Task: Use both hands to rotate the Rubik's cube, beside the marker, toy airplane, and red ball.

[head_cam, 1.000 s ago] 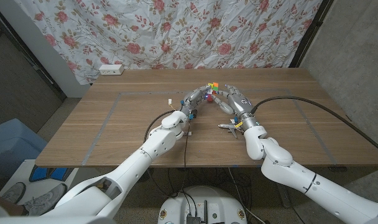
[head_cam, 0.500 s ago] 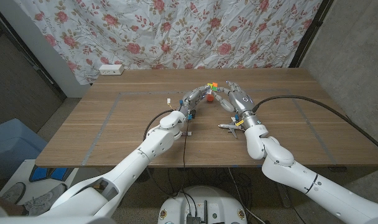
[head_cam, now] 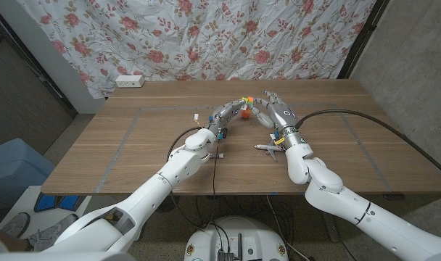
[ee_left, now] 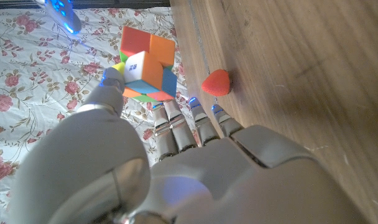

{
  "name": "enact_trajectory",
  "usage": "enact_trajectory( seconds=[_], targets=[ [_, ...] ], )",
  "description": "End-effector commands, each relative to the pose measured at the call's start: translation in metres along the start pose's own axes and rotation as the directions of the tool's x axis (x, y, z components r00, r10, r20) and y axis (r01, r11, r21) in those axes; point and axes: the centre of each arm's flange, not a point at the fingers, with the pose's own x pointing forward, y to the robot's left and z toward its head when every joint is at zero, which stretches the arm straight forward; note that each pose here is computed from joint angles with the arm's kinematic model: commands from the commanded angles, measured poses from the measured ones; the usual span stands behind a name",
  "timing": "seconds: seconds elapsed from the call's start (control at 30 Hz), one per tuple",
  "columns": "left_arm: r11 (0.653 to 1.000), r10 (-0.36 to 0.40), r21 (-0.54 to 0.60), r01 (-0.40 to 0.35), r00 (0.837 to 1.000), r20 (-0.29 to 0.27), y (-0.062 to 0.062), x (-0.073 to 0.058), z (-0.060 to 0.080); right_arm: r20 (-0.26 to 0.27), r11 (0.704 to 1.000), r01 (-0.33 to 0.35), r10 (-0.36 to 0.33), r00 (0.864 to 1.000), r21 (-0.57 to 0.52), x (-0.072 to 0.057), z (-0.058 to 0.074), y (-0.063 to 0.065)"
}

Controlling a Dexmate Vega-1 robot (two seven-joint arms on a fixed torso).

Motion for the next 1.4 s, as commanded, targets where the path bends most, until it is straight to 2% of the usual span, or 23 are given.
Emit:
enact_trajectory(
  seconds=[0.03, 0.67, 1.0, 1.4],
  targets=[
    [1.000, -0.004, 0.020, 0.004, 1.000, 0.008, 0.001, -0.002, 0.005, -0.010, 1.000, -0.002, 0.002, 1.000, 0.005, 0.004, 0.003, -0.003],
    [1.000, -0.004, -0.006, 0.004, 1.000, 0.010, 0.000, -0.003, 0.002, -0.031, 0.999, -0.039, 0.039, 0.999, 0.020, 0.012, 0.005, 0.006],
    [1.000, -0.001, -0.016, 0.001, 1.000, 0.010, 0.000, -0.001, 0.001, -0.039, 0.998, -0.058, 0.059, 0.998, 0.026, 0.012, 0.006, 0.014],
    [0.999, 0.004, -0.039, -0.003, 1.000, 0.007, 0.000, 0.002, -0.001, -0.042, 0.998, -0.065, 0.066, 0.997, 0.014, 0.008, 0.005, 0.017]
  ],
)
